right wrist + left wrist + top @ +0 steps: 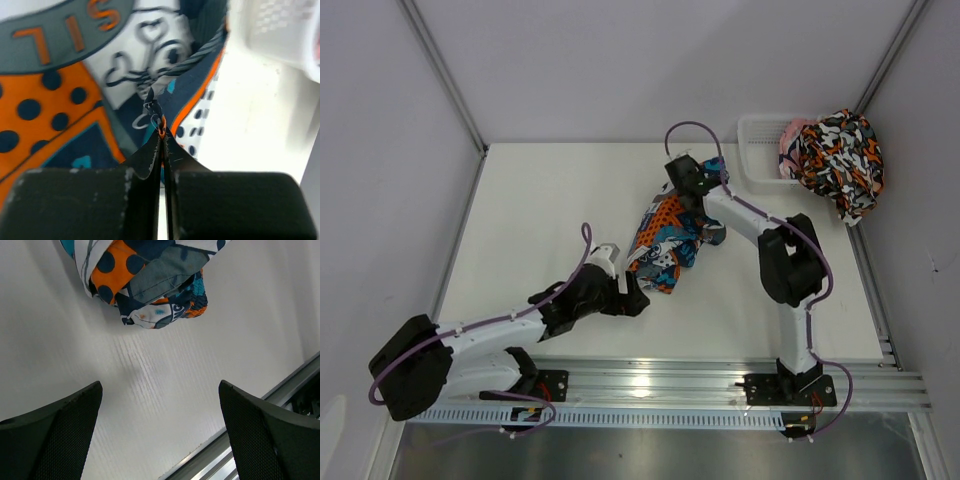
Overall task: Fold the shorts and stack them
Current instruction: Flatten the shorts out
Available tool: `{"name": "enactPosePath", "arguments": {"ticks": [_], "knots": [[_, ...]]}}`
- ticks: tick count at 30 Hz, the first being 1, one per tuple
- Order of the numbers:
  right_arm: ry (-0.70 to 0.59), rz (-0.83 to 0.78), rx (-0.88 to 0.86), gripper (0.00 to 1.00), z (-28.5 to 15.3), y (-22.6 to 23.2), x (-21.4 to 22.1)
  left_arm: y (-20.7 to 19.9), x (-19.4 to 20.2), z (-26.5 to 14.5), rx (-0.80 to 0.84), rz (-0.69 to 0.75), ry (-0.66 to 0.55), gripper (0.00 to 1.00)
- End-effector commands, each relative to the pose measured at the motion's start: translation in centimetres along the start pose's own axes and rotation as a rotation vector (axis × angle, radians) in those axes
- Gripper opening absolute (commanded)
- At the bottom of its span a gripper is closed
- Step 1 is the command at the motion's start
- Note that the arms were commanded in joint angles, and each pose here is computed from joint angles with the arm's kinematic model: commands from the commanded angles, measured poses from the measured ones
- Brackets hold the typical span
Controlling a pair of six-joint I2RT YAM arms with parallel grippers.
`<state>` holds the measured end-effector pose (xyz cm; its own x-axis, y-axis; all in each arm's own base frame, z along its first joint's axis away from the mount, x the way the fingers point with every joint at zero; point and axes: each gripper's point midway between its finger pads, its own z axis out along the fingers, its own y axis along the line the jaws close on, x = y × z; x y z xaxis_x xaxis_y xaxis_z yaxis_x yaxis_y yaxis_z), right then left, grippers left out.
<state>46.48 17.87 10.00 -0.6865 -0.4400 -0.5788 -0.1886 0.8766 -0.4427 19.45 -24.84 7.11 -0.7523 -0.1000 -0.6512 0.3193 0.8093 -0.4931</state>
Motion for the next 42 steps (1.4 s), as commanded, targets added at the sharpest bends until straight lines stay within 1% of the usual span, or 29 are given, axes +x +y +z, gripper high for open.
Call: {"name": "enactPosePath", "arguments": {"ticks": [1, 2, 3, 5, 6, 8, 14, 16, 17, 18, 20, 21, 25, 29, 31, 32, 33, 34, 37, 38, 39, 41, 42], "knots": [[-0.194, 0.232, 0.006, 0.0, -4.6, -5.7, -6.0, -1.5, 0.4, 0.7, 0.075, -0.094, -0.006, 0.99], [-0.201, 0.303, 0.01, 0.0, -4.6, -7.2, -6.2, -1.4, 0.9, 1.2, 0.069, -0.107, 0.006, 0.99], [-0.224, 0.336, -0.017, 0.0, -5.4, -8.0, -6.8, -1.7, 0.9, 1.5, 0.076, -0.115, -0.008, 0.99], [-0.227, 0.383, -0.028, 0.0, -5.4, -9.6, -6.8, -2.2, 1.6, 2.2, 0.067, -0.123, -0.001, 0.99], [-0.232, 0.392, -0.036, 0.0, -5.6, -10.0, -6.9, -2.5, 1.7, 2.4, 0.058, -0.117, -0.019, 0.99], [-0.226, 0.402, -0.03, 0.0, -5.5, -10.4, -6.7, -3.0, 1.8, 2.9, 0.062, -0.152, -0.043, 0.99], [-0.24, 0.437, -0.059, 0.0, -5.7, -9.9, -6.7, -3.8, 1.2, 4.1, 0.067, -0.289, -0.119, 0.99], [-0.256, 0.46, -0.062, 0.0, -5.9, -10.0, -6.9, -2.9, 1.5, 4.7, 0.021, -0.371, -0.142, 0.99], [-0.255, 0.461, -0.066, 0.0, -5.8, -9.9, -6.7, -3.4, 1.0, 4.8, 0.037, -0.41, -0.17, 0.99], [-0.268, 0.47, -0.069, 0.0, -6.0, -9.9, -7.0, -3.0, 1.6, 5.3, 0.026, -0.46, -0.169, 0.99], [-0.275, 0.477, -0.074, 0.0, -6.2, -9.9, -7.0, -2.9, 1.6, 5.8, 0.031, -0.521, -0.187, 0.98], [-0.286, 0.482, -0.075, 0.0, -6.4, -10.0, -7.2, -2.3, 2.2, 6.3, 0.012, -0.552, -0.179, 0.97], [-0.303, 0.495, -0.078, 0.0, -6.8, -10.3, -7.2, -3.4, 1.5, 7.3, 0.064, -0.594, -0.208, 0.95], [-0.317, 0.509, -0.08, 0.0, -7.2, -10.8, -7.2, -4.0, 1.6, 8.5, 0.045, -0.625, -0.204, 0.93], [-0.327, 0.516, -0.086, 0.0, -7.5, -10.9, -7.3, -4.4, 1.5, 9.1, 0.039, -0.652, -0.2, 0.9], [-0.338, 0.521, -0.087, 0.0, -7.8, -11.0, -7.5, -4.0, 2.3, 9.6, 0.013, -0.654, -0.178, 0.87], [-0.344, 0.525, -0.088, 0.0, -8.0, -11.2, -7.5, -3.9, 2.5, 9.9, -0.001, -0.655, -0.174, 0.86], [-0.35, 0.527, -0.091, 0.0, -8.2, -11.2, -7.6, -4.1, 2.3, 10.2, -0.004, -0.664, -0.177, 0.86], [-0.366, 0.538, -0.096, 0.0, -8.8, -11.6, -7.5, -3.0, 2.4, 11.0, -0.053, -0.677, -0.205, 0.81], [-0.367, 0.539, -0.099, 0.0, -8.8, -11.5, -7.4, -2.8, 2.2, 11.1, -0.063, -0.676, -0.217, 0.78], [-0.37, 0.545, -0.099, 0.0, -8.9, -11.7, -7.5, -2.0, 1.9, 11.3, -0.087, -0.668, -0.241, 0.7], [-0.37, 0.546, -0.099, 0.0, -9.2, -11.8, -7.3, -1.0, 1.5, 11.3, -0.124, -0.653, -0.265, 0.63], [-0.371, 0.549, -0.099, 0.0, -9.3, -11.9, -7.2, -0.4, 1.4, 11.3, -0.142, -0.647, -0.274, 0.62]]}}
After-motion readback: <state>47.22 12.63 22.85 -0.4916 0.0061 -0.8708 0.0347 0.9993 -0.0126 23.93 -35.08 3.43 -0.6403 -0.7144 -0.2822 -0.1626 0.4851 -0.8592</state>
